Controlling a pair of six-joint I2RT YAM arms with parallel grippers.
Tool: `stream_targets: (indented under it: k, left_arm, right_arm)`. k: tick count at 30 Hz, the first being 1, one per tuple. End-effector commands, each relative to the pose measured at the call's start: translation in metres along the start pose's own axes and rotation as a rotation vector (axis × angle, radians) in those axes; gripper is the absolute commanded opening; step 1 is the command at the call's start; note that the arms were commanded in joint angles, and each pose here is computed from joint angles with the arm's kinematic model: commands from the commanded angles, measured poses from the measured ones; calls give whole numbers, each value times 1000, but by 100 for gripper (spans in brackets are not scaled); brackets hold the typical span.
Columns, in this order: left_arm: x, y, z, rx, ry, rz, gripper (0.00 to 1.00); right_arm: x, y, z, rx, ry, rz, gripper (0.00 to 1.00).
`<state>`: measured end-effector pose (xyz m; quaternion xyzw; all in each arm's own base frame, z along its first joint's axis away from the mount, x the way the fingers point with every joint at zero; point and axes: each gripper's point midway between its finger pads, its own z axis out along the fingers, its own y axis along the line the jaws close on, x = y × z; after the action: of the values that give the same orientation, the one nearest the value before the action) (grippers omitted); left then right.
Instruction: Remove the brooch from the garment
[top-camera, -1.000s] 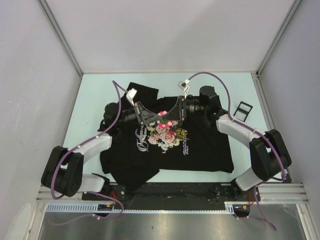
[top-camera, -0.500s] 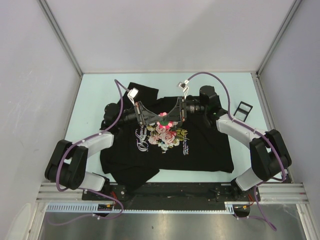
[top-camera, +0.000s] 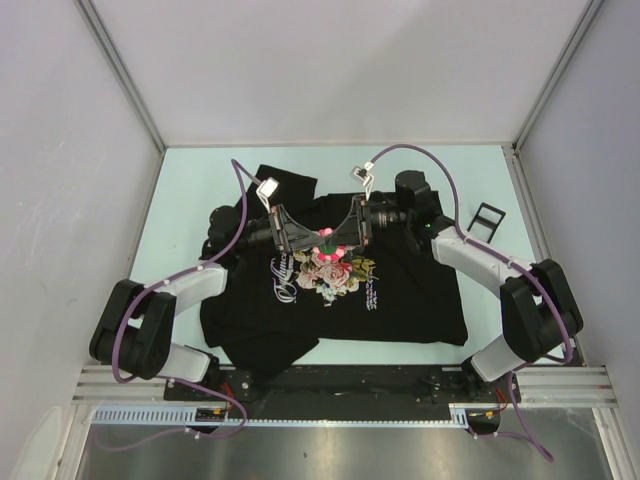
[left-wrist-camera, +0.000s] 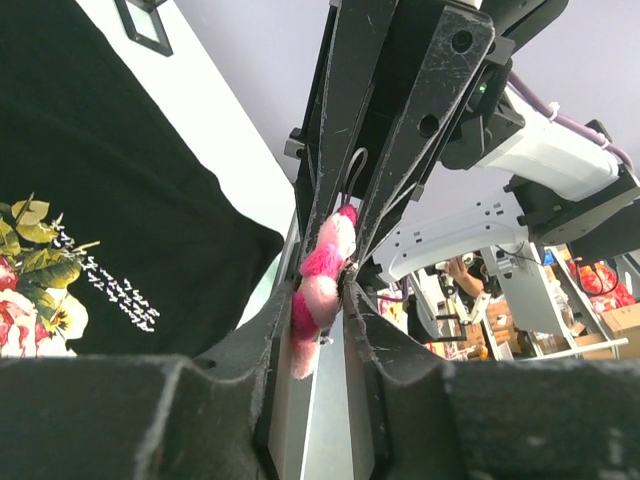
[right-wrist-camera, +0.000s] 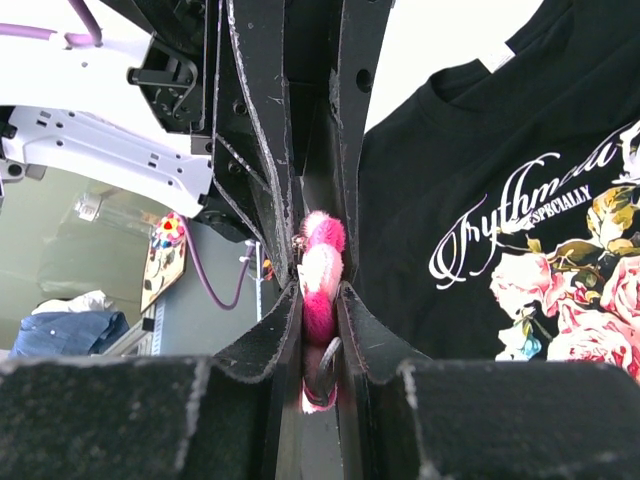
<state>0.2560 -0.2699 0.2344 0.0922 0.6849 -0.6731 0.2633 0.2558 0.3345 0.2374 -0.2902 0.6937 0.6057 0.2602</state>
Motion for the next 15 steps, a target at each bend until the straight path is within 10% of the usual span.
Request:
stream_targets:
  k: [1, 15]
  left_arm:
    - [-16, -41, 9, 95, -34, 148, 28]
    - [-13, -47, 5, 103, -34, 163, 39]
  right_arm:
    - [10, 29, 18, -58, 52, -68, 0]
    - [-5, 18, 5, 43, -7, -52, 0]
